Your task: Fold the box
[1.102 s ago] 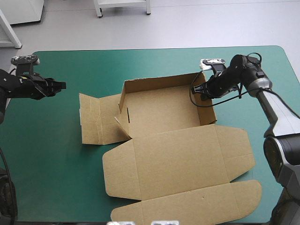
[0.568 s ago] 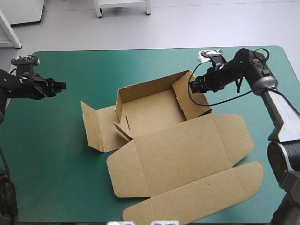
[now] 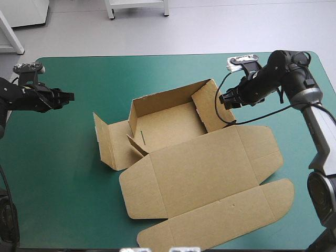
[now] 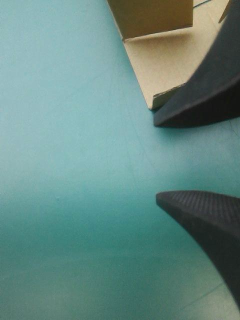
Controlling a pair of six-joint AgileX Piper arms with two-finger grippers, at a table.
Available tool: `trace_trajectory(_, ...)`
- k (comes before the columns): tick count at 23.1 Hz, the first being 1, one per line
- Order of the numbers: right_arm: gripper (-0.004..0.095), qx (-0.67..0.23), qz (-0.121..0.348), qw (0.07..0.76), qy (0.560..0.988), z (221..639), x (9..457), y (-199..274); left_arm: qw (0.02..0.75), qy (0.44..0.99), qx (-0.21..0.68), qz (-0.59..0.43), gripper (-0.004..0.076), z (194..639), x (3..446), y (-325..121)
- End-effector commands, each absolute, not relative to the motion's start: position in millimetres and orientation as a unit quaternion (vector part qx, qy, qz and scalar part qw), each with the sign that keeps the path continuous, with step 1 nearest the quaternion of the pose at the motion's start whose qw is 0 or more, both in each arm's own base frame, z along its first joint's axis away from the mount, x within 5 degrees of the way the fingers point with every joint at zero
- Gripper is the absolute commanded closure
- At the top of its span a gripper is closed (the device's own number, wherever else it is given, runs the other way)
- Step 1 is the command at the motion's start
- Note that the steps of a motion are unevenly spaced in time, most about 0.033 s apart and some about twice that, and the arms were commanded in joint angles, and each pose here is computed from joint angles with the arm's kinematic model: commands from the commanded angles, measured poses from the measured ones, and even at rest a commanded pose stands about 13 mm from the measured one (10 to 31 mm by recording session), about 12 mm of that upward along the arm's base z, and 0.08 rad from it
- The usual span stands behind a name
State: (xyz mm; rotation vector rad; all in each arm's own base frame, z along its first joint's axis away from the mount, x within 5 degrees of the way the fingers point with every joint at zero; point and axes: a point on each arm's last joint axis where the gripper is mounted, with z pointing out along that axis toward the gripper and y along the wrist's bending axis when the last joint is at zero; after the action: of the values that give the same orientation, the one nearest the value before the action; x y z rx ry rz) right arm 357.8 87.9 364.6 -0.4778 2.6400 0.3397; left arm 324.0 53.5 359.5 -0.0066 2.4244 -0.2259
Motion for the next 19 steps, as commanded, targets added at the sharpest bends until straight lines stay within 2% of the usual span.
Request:
trace_trajectory(1,0.0364,-0.195,0.089,0.260,0.942,389,347,100,0.393,0.915,-0.004,-0.086,0.0427,384,319,51)
trace_trajectory(10,0.0364,-0.215,0.019,0.251,0.943,368,371,125,0.393,0.915,-0.004,-0.085,0.0427,384,319,51)
trace_trajectory(14,0.0364,-0.215,0.012,0.266,0.940,361,386,129,0.394,0.915,-0.004,-0.086,0.0427,384,319,51)
trace_trajectory(19,0.0364,-0.215,0.020,0.244,0.945,344,394,134,0.394,0.915,-0.004,-0.086,0.0427,384,319,51)
